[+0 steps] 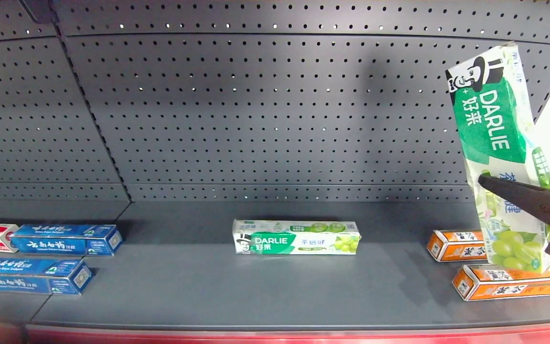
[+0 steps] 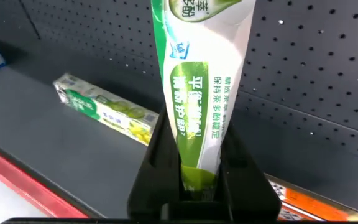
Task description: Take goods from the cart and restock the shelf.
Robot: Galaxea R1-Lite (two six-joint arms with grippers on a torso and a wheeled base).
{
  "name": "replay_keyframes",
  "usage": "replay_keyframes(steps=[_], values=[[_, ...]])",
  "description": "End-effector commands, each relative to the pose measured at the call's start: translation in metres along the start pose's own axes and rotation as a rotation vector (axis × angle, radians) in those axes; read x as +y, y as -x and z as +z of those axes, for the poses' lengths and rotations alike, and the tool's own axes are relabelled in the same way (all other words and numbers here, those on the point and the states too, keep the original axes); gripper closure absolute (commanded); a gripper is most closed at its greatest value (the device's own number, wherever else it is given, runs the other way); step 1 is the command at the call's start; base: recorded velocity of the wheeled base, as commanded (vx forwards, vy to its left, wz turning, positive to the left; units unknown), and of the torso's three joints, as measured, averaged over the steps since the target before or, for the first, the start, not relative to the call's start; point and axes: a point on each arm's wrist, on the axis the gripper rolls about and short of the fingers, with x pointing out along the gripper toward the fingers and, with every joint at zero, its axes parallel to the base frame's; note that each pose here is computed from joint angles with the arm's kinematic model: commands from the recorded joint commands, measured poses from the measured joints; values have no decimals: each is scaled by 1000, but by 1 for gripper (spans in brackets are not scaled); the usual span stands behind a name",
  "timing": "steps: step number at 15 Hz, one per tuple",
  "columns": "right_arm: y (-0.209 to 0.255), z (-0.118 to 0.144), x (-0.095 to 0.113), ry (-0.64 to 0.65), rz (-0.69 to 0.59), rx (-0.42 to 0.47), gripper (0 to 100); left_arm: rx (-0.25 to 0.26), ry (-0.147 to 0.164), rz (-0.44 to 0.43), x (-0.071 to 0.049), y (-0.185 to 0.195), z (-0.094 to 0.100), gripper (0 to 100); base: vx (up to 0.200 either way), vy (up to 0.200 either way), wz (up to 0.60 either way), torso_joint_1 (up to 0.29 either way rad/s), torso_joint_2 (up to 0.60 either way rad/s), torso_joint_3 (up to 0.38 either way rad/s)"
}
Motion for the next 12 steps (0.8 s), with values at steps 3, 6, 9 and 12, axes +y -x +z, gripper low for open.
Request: replay_keyframes(steps=[3, 6, 9, 12], values=[[-7, 2, 13, 3, -23, 15, 100, -26, 3, -146, 1, 1, 57, 0, 0, 0, 0, 0, 0, 0], [-8, 3, 14, 8, -24, 15, 100, 9, -54, -280, 4, -25, 115, 0, 0, 0, 0, 0, 0, 0], [-5, 5, 16, 5, -3, 2, 100, 57, -62, -398, -2, -58, 145, 0, 0, 0, 0, 0, 0, 0], [1, 6, 15, -9, -3, -14, 100, 151, -94, -495, -15, -90, 154, 0, 0, 0, 0, 0, 0, 0]])
